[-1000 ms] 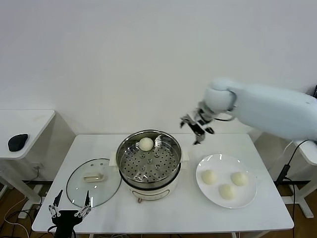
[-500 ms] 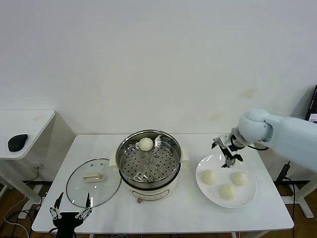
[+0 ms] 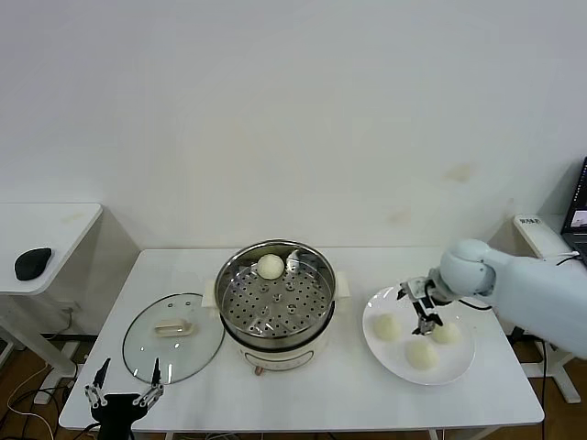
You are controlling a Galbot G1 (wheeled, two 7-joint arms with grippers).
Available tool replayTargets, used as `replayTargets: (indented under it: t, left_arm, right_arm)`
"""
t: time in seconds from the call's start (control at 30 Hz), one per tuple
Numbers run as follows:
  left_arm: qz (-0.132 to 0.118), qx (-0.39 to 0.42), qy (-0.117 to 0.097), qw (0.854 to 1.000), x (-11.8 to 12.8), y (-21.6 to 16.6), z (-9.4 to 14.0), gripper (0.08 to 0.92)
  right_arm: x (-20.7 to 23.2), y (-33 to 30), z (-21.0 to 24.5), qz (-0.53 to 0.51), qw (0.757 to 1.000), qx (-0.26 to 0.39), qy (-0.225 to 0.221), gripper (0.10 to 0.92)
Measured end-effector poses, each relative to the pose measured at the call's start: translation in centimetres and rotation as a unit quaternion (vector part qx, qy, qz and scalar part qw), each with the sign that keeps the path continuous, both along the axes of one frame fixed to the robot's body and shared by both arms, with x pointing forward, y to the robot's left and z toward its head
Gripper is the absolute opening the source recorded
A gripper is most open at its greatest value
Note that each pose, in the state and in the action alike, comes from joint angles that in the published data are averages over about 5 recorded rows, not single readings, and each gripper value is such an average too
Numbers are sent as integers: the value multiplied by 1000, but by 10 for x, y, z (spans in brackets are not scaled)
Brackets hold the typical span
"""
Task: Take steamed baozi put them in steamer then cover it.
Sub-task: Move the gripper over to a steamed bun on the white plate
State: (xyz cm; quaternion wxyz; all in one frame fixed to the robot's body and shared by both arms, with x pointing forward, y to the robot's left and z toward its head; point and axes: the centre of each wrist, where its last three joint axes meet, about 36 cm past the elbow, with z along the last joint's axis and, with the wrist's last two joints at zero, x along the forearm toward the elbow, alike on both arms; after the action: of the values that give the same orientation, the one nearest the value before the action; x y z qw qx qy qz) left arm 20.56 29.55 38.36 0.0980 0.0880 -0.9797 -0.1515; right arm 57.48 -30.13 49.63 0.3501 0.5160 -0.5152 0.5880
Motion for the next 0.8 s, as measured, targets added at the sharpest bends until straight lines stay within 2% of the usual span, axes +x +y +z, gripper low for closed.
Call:
replayTargets:
  t: [0.4, 0.8]
  left_arm:
    - [7, 2, 1, 1000, -1, 5, -1, 823]
    - [9, 1, 2, 1000, -1, 4, -4, 823]
  right_arm:
    - [12, 17, -37, -14, 1000, 4, 4, 813]
    - [18, 24, -54, -30, 1000, 2, 1, 669]
